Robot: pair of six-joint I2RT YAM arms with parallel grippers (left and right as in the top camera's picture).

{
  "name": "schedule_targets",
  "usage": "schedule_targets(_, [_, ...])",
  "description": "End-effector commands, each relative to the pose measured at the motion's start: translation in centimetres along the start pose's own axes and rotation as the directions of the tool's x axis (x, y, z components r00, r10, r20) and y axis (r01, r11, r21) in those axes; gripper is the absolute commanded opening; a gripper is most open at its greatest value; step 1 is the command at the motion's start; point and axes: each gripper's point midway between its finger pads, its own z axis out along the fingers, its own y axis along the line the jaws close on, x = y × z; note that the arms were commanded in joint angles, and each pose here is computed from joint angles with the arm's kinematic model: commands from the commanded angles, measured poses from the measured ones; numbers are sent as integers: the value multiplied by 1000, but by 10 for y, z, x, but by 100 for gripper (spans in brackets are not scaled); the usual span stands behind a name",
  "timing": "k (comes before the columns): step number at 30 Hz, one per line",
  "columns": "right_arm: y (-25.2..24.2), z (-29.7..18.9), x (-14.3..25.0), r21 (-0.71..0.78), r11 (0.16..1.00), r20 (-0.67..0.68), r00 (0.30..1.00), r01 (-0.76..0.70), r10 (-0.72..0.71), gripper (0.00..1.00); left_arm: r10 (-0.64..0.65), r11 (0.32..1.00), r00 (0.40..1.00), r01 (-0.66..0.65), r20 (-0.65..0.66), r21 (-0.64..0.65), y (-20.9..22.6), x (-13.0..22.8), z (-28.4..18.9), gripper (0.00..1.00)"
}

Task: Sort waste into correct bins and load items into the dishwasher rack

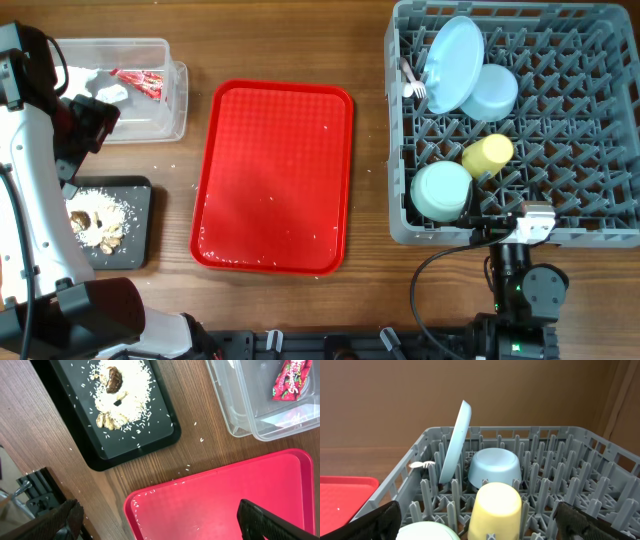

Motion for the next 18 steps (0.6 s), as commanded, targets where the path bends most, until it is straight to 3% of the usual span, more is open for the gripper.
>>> schedule_targets(1, [-5, -1, -2, 24, 1000, 12, 1000, 15, -15, 100, -12, 1000, 1000, 12, 19, 0, 2, -4, -3, 100])
schedule_targets(11, [-5, -1, -2, 24, 1000, 12, 1000, 15, -15, 100, -10, 1000, 1000, 10, 17, -8, 3, -3, -3, 100])
schedule_targets(15, [-5, -1, -2, 24, 1000, 12, 1000, 15, -15, 100, 24, 998, 999, -25, -27, -55, 15, 16, -4, 100])
schedule_targets(18, [-5, -1, -2, 24, 1000, 12, 1000, 15, -15, 100, 124, 991, 988, -128, 89, 35, -10, 33, 2, 100])
